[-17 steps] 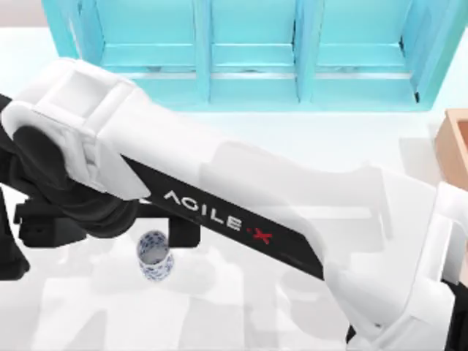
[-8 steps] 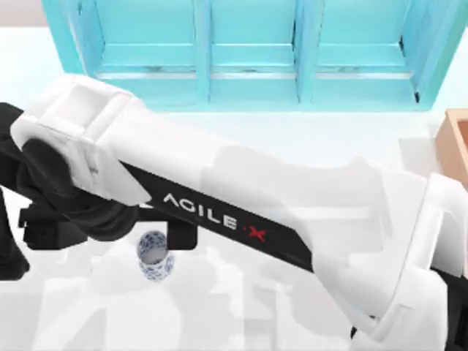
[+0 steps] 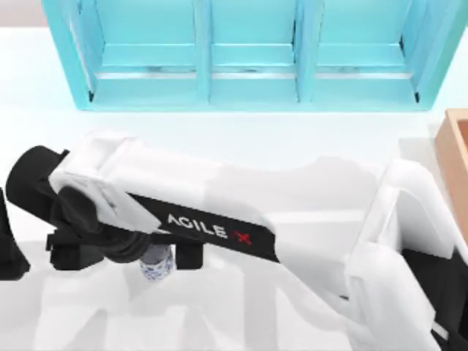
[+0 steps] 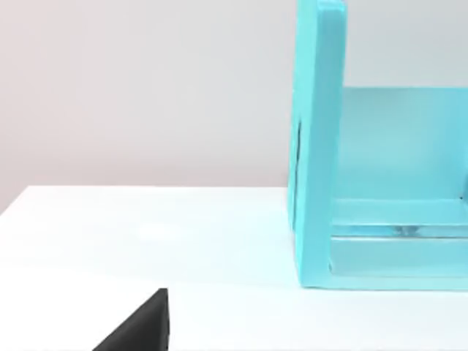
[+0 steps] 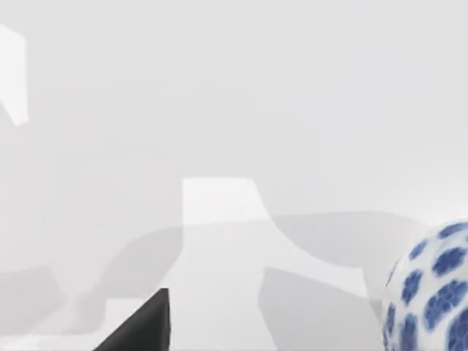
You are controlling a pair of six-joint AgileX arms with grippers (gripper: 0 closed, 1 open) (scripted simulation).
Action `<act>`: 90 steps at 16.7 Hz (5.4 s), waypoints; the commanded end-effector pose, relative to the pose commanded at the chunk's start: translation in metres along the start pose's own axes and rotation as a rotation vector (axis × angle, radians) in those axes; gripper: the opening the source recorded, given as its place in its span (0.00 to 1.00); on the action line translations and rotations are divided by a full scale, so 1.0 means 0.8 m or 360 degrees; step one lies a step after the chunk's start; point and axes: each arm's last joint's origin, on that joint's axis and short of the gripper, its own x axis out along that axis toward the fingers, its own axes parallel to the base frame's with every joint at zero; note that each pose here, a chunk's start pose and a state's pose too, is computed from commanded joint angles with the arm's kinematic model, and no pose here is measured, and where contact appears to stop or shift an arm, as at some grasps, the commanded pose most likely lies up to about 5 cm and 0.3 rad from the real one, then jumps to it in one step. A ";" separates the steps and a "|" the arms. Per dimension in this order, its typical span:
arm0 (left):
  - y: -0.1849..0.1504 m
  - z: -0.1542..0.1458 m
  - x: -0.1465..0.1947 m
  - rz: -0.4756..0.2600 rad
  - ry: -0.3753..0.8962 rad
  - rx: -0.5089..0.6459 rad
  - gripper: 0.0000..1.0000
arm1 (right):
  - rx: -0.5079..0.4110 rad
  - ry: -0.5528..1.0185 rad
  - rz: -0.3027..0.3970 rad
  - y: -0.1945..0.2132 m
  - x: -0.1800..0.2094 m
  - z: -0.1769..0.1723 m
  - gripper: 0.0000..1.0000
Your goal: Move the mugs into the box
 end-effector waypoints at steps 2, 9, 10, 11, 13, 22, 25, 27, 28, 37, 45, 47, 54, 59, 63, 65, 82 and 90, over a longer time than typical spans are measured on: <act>0.000 0.000 0.000 0.0000 0.0000 0.0000 1.00 | 0.0000 0.0000 0.0000 0.000 0.002 0.000 1.00; 0.000 0.000 0.000 0.0000 0.0000 0.0000 1.00 | 0.0000 0.0000 0.0000 0.000 0.002 0.000 0.62; 0.000 0.000 0.000 0.0000 0.0000 0.0000 1.00 | 0.0000 0.0000 0.0000 0.000 0.002 0.000 0.55; 0.000 0.000 0.000 0.0000 0.0000 0.0000 1.00 | 0.0000 0.0000 0.0000 0.000 0.002 0.000 0.47; 0.000 0.000 0.000 0.0000 0.0000 0.0000 1.00 | 0.0000 0.0000 0.0000 0.000 0.002 0.000 0.32; 0.000 0.000 0.000 0.0000 0.0000 0.0000 1.00 | 0.0000 0.0000 0.0000 0.000 0.002 0.000 0.00; 0.000 0.000 0.000 0.0000 0.0000 0.0000 1.00 | 0.0000 0.0000 0.0000 0.000 0.002 0.000 0.00; 0.000 0.000 0.000 0.0000 0.0000 0.0000 1.00 | -0.0004 0.0000 0.0001 0.000 0.001 -0.002 0.00; 0.000 0.000 0.000 0.0000 0.0000 0.0000 1.00 | -0.0003 -0.0002 0.0001 -0.003 -0.003 0.000 0.00; 0.000 0.000 0.000 0.0000 0.0000 0.0000 1.00 | 0.0010 -0.0015 0.0022 -0.102 -0.105 0.035 0.00; 0.000 0.000 0.000 0.0000 0.0000 0.0000 1.00 | -0.0008 -0.0001 0.0003 -0.122 -0.118 0.033 0.00; 0.000 0.000 0.000 0.0000 0.0000 0.0000 1.00 | -0.0008 0.0006 0.0004 -0.135 -0.118 0.045 0.00; 0.000 0.000 0.000 0.0000 0.0000 0.0000 1.00 | -0.0008 0.0089 -0.0005 -0.308 -0.114 0.152 0.00; 0.000 0.000 0.000 0.0000 0.0000 0.0000 1.00 | 0.0004 0.0107 0.0001 -0.511 -0.126 0.173 0.00; 0.000 0.000 0.000 0.0000 0.0000 0.0000 1.00 | 0.0002 0.0078 -0.0005 -0.632 -0.144 0.133 0.00; 0.000 0.000 0.000 0.0000 0.0000 0.0000 1.00 | -0.0002 0.0061 -0.0010 -0.664 -0.151 0.111 0.00; 0.000 0.000 0.000 0.0000 0.0000 0.0000 1.00 | -0.0004 0.0046 -0.0014 -0.683 -0.075 0.083 0.00; 0.000 0.000 0.000 0.0000 0.0000 0.0000 1.00 | -0.0004 0.0047 -0.0014 -0.683 -0.075 0.083 0.38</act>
